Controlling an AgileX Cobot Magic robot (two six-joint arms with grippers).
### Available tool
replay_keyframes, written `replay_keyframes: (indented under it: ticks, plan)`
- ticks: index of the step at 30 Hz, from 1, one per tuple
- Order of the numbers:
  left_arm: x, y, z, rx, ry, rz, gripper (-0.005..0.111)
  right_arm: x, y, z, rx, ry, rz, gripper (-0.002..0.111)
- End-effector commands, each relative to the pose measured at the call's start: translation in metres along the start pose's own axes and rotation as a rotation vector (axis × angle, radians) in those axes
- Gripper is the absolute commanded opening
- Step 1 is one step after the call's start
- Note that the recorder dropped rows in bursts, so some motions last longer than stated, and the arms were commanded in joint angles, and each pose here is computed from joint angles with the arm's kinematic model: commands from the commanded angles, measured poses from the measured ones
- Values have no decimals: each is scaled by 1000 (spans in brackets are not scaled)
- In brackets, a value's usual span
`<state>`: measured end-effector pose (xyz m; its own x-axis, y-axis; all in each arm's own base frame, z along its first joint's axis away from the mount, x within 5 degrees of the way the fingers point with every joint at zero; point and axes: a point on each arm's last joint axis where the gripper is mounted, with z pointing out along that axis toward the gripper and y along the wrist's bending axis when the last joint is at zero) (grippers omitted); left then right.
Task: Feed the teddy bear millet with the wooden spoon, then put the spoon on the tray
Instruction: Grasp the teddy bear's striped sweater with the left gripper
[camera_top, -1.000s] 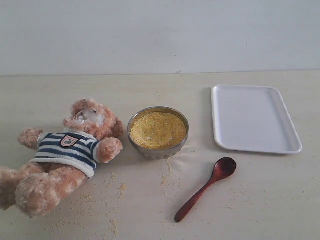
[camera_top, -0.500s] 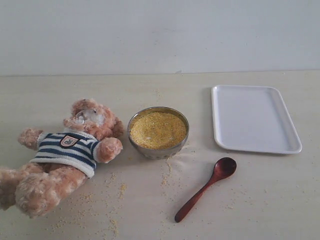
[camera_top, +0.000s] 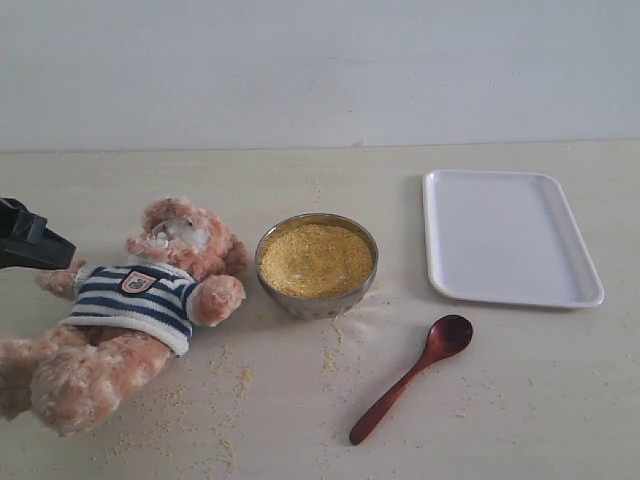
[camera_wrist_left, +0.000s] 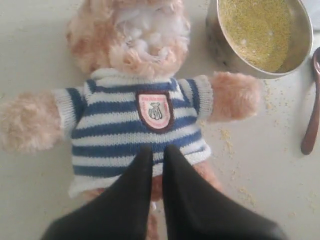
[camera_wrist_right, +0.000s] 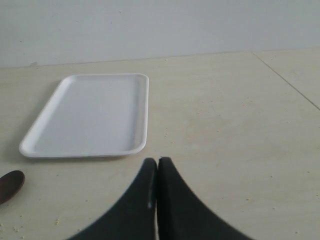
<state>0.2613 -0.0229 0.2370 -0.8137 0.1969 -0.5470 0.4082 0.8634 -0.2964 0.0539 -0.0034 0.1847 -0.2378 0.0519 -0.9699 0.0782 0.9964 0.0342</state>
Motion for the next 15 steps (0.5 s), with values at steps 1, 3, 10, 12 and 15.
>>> replay_keyframes:
  ticks: [1,3,10,12,15]
  plan:
    - [2,10,10,-39,27,35,30,1,0,0,6,-9,0,0]
    - [7,17,17,-65,83,63,47,1,0,0,6,-9,0,0]
    - [23,28,43,-32,190,-97,100,1,0,0,6,-7,0,0]
    - [26,31,49,-32,199,-119,106,1,0,0,6,-7,0,0]
    - [29,33,58,-12,209,-166,110,1,0,0,6,-7,0,0]
